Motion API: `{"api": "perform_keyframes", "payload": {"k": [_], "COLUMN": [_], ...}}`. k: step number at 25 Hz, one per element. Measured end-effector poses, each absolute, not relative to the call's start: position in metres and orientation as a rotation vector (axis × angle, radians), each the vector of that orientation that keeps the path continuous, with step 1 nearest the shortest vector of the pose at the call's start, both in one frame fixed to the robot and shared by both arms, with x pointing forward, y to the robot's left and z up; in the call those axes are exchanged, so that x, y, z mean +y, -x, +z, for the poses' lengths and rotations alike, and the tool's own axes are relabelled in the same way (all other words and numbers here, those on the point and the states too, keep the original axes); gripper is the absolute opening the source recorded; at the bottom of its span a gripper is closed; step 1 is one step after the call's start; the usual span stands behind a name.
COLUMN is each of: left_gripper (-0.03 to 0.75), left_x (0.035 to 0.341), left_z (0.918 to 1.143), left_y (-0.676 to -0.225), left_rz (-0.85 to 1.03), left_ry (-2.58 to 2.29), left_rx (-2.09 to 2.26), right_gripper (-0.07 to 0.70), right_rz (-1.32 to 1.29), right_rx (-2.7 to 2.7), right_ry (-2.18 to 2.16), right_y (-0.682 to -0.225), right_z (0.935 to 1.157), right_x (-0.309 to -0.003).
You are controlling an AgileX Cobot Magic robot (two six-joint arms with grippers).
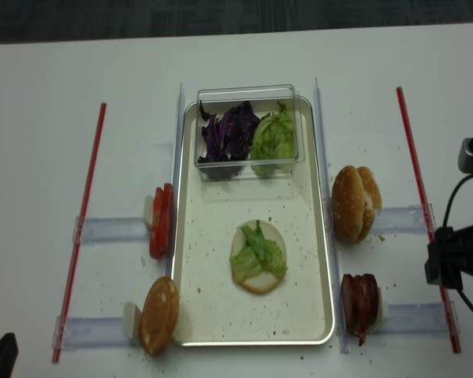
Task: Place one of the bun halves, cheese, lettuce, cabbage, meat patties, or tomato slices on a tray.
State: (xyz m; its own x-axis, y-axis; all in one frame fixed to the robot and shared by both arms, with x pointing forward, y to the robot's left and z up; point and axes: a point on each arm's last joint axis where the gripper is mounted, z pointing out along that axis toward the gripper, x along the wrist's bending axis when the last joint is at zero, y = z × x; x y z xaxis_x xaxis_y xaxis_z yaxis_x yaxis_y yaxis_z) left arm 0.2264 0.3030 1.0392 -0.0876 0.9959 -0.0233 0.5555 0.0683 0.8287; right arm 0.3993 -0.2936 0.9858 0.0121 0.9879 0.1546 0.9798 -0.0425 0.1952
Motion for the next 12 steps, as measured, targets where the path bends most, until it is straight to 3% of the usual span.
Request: {"api": "perform_keyframes", "payload": {"k": [12], "left_gripper": [0.473], "left_x": [0.303], "left_z": [1.039], "left_y": [-0.226], "left_rz": [0.889], "left_ry": [-1.553], "left_rx": [1.717], "right_gripper": [0.659], "right_rz": [0.535], "right_rx": [2.025], "right_ry": [-2.075], "right_y": [-0.332], "right_z": [1.017], "right_x": [-0.292]}}
